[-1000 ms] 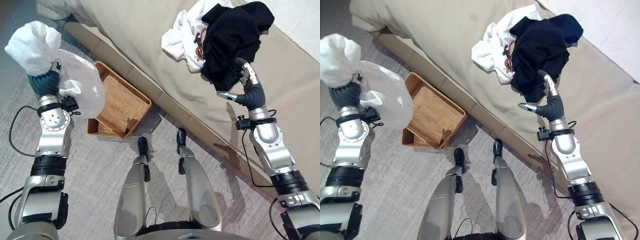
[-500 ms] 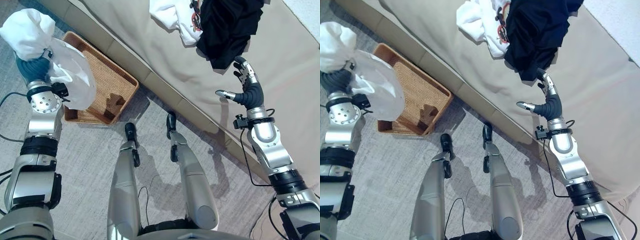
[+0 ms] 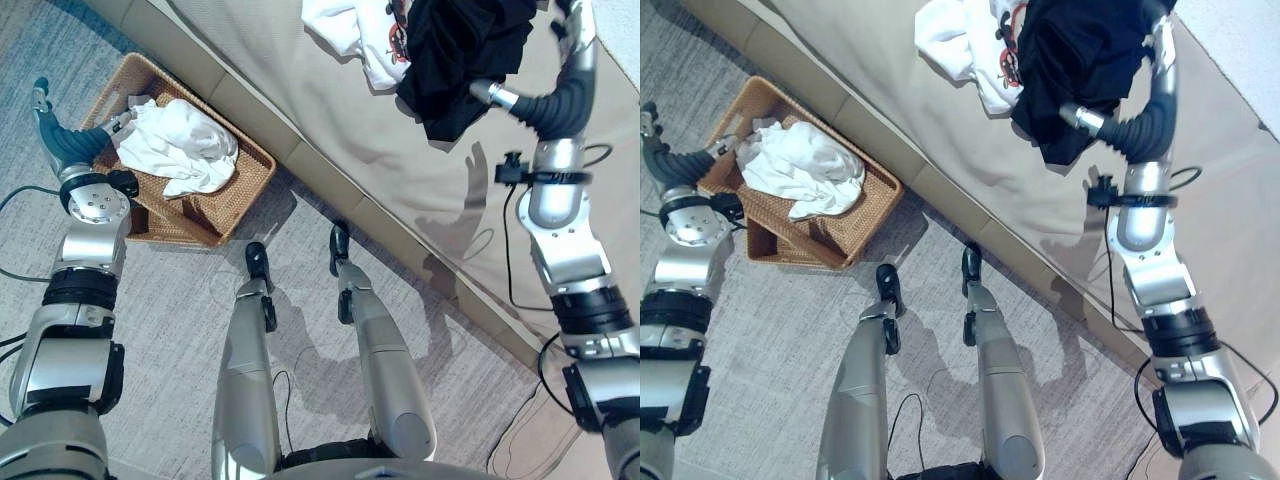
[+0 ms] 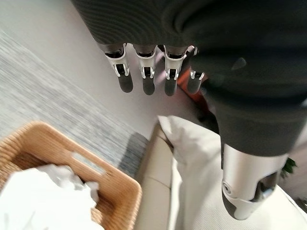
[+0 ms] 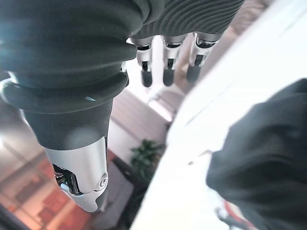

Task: Pick up clothes into the bucket

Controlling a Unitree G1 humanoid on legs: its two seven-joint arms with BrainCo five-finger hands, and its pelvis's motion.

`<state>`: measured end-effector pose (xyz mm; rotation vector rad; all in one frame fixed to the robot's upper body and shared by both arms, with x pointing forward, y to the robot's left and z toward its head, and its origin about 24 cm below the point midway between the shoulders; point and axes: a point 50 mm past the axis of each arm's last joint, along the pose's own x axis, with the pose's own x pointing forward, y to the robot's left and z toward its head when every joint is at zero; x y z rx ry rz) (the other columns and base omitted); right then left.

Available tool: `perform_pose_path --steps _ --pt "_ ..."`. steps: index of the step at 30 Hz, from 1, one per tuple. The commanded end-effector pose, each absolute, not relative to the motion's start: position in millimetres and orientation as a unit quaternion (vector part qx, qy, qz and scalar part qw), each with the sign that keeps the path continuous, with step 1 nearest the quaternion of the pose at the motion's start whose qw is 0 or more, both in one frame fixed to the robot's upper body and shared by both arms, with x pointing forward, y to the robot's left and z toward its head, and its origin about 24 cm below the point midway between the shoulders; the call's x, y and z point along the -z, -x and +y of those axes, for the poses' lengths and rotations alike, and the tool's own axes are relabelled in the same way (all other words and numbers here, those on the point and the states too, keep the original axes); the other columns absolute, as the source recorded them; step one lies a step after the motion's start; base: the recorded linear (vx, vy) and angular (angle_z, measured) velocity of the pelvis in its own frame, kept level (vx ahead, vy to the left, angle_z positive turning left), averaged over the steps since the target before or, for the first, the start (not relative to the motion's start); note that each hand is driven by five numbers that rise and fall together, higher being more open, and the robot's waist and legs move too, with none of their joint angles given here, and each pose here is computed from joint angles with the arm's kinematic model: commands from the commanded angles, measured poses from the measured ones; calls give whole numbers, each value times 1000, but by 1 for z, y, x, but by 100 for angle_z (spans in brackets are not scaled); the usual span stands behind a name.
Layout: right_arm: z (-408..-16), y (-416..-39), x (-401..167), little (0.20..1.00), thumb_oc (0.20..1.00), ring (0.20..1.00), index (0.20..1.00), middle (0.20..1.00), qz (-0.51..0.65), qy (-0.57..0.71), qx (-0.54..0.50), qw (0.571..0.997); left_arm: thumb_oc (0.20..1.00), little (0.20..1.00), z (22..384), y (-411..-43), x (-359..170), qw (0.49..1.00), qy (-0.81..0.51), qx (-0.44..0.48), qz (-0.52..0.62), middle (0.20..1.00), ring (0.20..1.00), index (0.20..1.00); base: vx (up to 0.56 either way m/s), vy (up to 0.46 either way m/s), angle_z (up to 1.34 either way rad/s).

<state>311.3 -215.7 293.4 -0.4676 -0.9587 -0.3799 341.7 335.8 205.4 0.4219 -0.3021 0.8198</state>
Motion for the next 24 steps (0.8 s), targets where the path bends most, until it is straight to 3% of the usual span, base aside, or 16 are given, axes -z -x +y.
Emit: perform_pose_path --steps 1,10,13,16,18,21,24 --pt "-237 -295 -332 1000 1000 1000 1000 1000 -504 225 256 794 1000 1000 350 -331 -206 860 -210 -439 -151 1000 1000 1000 4 -6 4" --pt "-261 -308 -369 1000 1000 1000 1000 1000 -472 291 326 766 1000 1000 335 -321 -190 861 -230 -418 -178 1000 1000 1000 4 -6 2" --pt "-288 -322 -375 1000 1000 1000 1000 1000 -392 362 337 776 1000 1000 310 -315 -188 890 -179 -339 -246 1000 1000 1000 14 -15 10" --pt "-312 -333 -370 1000 1000 1000 1000 1000 -303 407 340 792 1000 1000 290 -303 -143 933 -133 -269 -201 1000 1000 1000 13 -8 12" --pt "-325 -337 -363 1000 1000 1000 1000 1000 -269 396 351 805 1000 1000 281 -299 -132 943 -129 -242 -189 1000 1000 1000 9 -10 10" --pt "-344 -350 -342 1000 1000 1000 1000 1000 -193 360 359 839 1000 1000 247 -290 -101 975 -115 -129 -141 1000 1000 1000 65 -18 5" --pt "-341 -359 -329 1000 1000 1000 1000 1000 -169 349 349 853 1000 1000 221 -285 -87 986 -104 -50 -121 1000 1000 1000 9 -6 11"
